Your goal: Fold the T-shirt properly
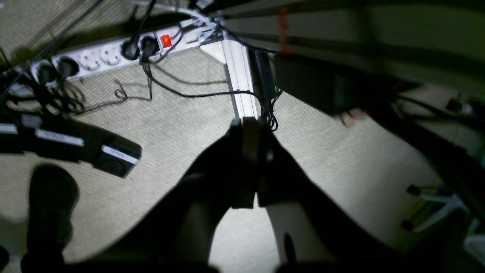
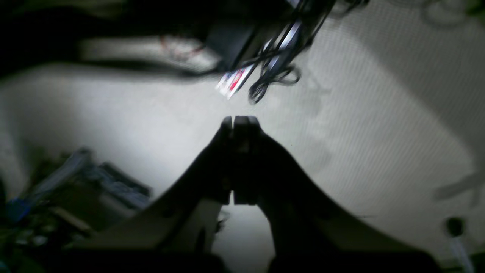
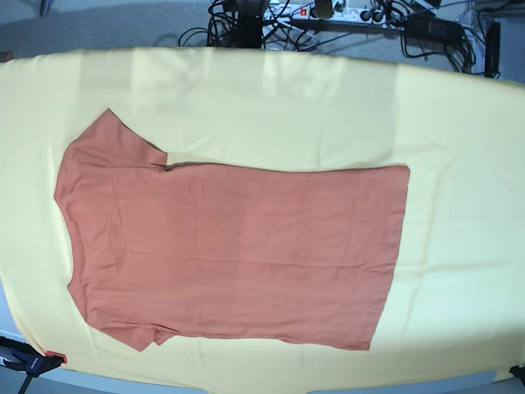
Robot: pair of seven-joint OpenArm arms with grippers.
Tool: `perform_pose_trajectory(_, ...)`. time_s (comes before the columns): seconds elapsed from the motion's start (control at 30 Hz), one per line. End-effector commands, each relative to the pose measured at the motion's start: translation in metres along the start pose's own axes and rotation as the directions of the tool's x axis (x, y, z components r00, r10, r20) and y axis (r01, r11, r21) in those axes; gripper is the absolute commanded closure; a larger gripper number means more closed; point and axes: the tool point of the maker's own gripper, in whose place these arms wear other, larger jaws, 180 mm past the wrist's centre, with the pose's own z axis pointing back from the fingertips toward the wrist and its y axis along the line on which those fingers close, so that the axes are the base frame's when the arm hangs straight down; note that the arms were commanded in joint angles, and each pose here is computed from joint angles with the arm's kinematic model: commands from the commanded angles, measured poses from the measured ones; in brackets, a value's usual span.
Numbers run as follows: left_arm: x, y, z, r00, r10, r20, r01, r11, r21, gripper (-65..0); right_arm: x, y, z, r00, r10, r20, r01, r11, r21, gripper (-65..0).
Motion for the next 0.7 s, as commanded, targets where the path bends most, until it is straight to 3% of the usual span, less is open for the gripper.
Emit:
perform_pose_trajectory(0.0, -0.009, -0.003, 0.013, 1.0, -0.019, -0.006, 0.019, 1.0, -0.009, 0.0, -0.009, 0.007, 0.007, 1.0, -0.009, 0.004, 0.009, 1.0, 0.014, 0.0)
perform_pose_trajectory(0.2, 0.003, -0.02, 0.071, 0.981, -0.188, 0.05, 0.189, 0.982, -0.02, 0.0, -0.023, 0.016, 0.062, 0.995, 0.063, 0.074, -0.061, 0.998, -0.029, 0.0)
perform_pose_trajectory(0.3, 0.016, -0.025, 0.096, 0.956, -0.284, 0.078, 0.284, 0.959, 0.022, 0.0, -0.022, 0.013, 0.097, 0.988, 0.116, 0.105, -0.104, 0.988, -0.112, 0.0)
perform_pose_trajectory(0.37, 0.028, -0.027, 0.112, 0.933, -0.345, 0.101, 0.341, 0.939, 0.051, 0.0, -0.017, 0.006, 0.122, 0.977, 0.178, 0.117, -0.153, 0.968, -0.199, 0.0)
perform_pose_trajectory(0.47, 0.056, -0.028, 0.135, 0.905, -0.393, 0.165, 0.382, 0.919, 0.094, 0.0, 0.0, -0.01, 0.162, 0.951, 0.279, 0.132, -0.214, 0.904, -0.369, 0.0)
perform_pose_trajectory(0.67, 0.129, -0.022, 0.18, 0.826, -0.465, 0.32, 0.407, 0.883, 0.233, 0.0, 0.053, -0.049, 0.234, 0.889, 0.423, 0.174, -0.214, 0.721, -0.66, 0.0)
